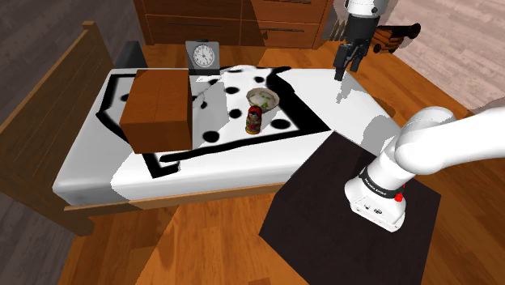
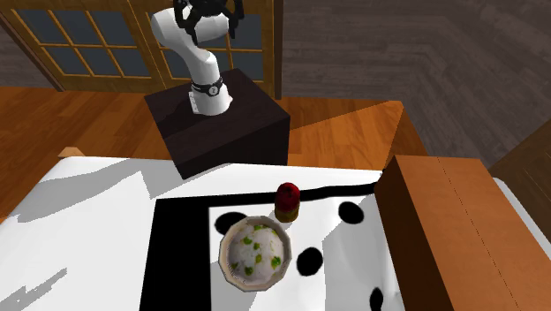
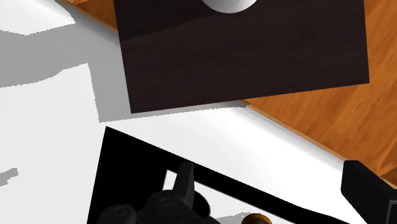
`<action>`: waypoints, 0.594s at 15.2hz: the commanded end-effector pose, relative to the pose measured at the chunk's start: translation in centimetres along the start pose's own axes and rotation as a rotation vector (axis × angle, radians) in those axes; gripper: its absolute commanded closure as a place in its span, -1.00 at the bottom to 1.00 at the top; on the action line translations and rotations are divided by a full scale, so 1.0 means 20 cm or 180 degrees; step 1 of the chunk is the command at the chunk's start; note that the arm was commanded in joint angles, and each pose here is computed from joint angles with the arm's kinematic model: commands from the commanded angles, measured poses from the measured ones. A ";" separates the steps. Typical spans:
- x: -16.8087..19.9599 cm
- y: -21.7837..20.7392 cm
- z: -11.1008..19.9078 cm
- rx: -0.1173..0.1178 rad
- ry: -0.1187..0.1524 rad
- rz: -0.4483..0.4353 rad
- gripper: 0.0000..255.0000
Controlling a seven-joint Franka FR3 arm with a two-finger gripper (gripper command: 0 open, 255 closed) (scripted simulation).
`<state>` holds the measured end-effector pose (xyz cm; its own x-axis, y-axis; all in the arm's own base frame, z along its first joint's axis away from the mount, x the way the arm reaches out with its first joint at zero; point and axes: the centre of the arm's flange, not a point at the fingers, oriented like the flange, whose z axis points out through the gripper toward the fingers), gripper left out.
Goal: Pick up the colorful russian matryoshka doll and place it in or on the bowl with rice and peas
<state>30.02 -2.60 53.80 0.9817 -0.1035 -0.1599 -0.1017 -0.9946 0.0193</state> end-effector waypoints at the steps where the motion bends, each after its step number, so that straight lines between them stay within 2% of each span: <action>1: 0.00 0.00 0.00 0.0000 0.0000 0.0000 -1.00; 9: 0.30 0.03 0.37 0.0057 0.0335 -0.0350 -1.00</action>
<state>33.79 -3.79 46.25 0.9972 -0.0089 -0.0747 -0.0095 -0.9999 -0.0076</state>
